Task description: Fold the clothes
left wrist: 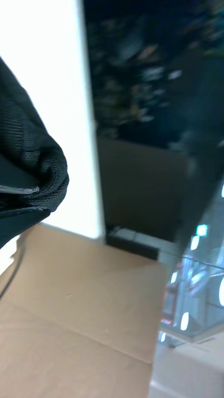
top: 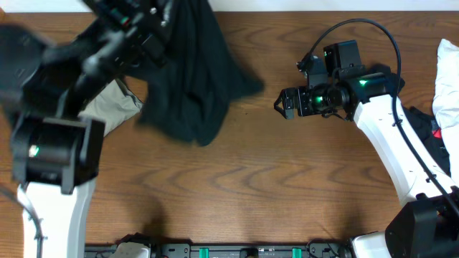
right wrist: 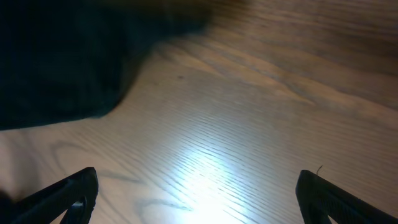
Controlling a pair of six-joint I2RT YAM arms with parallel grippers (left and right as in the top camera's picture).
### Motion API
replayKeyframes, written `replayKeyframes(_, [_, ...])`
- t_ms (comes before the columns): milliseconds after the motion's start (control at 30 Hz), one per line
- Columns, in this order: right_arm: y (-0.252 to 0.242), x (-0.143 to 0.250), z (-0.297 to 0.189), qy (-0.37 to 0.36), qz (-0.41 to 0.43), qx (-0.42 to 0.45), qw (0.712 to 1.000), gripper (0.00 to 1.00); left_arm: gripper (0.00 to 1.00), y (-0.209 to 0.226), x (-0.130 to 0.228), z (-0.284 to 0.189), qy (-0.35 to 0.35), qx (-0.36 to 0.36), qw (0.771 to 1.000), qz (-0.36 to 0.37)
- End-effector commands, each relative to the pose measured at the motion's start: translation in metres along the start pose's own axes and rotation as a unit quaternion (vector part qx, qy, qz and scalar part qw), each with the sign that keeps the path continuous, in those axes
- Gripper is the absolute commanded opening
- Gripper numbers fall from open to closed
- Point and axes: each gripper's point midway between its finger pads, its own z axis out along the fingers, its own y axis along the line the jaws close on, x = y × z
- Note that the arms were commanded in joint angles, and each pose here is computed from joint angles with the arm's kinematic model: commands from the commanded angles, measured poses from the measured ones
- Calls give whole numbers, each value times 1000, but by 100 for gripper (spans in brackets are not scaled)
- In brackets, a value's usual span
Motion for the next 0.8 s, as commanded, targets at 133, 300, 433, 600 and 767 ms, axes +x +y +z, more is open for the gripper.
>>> replayKeyframes(133, [24,0,-1,0,-38,-66,997,99,6,-19,1,-2,14,48,999,-16])
replayKeyframes(300, [30,18,-1,29,-109,-79,990,99,6,-20,1,-2,14,49,999,-16])
replayKeyframes(433, [29,33,-2,54,-157,-83,983,99,6,-21,0,-3,12,48,999,-13])
replayKeyframes(600, [33,40,-2,65,-191,-93,975,99,6,-25,-5,-5,5,52,999,-7])
replayKeyframes(767, [41,39,1,59,-223,-98,968,99,6,-38,-21,-12,-23,65,997,19])
